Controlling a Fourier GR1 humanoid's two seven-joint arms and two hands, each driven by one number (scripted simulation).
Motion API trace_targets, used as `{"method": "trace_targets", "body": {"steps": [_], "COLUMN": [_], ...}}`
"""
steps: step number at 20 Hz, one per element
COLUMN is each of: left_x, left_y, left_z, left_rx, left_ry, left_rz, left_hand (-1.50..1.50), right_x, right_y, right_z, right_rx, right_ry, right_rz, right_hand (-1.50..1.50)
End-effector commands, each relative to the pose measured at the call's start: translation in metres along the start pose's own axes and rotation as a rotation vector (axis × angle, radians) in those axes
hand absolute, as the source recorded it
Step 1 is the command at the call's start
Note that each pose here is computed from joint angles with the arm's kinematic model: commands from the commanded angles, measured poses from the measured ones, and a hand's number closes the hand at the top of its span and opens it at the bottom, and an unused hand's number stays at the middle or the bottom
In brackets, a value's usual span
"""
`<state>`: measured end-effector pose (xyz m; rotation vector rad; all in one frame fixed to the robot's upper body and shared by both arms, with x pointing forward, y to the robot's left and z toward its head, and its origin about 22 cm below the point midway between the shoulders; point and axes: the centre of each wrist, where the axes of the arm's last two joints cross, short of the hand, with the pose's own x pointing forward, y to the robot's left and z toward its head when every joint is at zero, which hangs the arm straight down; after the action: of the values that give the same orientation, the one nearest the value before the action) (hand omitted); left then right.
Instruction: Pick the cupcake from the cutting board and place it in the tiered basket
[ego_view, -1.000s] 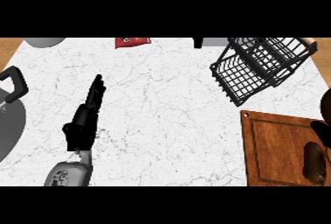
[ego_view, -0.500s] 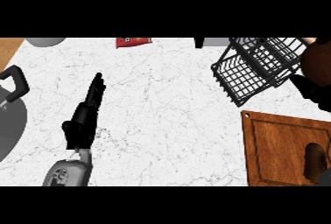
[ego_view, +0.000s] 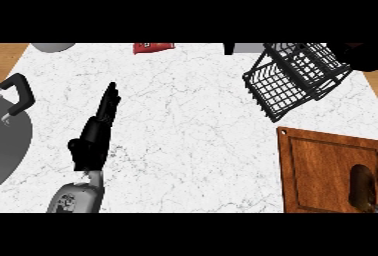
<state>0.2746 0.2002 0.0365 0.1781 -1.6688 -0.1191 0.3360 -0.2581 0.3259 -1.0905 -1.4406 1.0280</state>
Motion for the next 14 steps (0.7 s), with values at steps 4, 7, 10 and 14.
{"method": "trace_targets", "body": {"steps": [4, 7, 10, 14], "left_x": [-0.006, 0.002, 0.002, -0.007], "left_y": [0.001, 0.001, -0.008, -0.001], "left_z": [0.004, 0.001, 0.008, 0.005], "left_rx": [-0.012, 0.009, 0.007, 0.010], "left_ry": [-0.003, -0.019, 0.000, -0.001], "left_rz": [-0.011, -0.009, 0.002, -0.004], "left_hand": [0.00, 0.00, 0.00, 0.00], "right_x": [-0.032, -0.047, -0.039, -0.069], "right_y": [0.024, 0.026, 0.047, 0.052], "right_z": [-0.042, -0.056, -0.056, -0.060], "right_rx": [-0.002, 0.023, 0.068, 0.082], "right_ry": [0.029, 0.044, 0.148, 0.125], "right_rz": [0.092, 0.037, -0.216, -0.328], "right_hand": [1.50, 1.50, -1.50, -1.50]}}
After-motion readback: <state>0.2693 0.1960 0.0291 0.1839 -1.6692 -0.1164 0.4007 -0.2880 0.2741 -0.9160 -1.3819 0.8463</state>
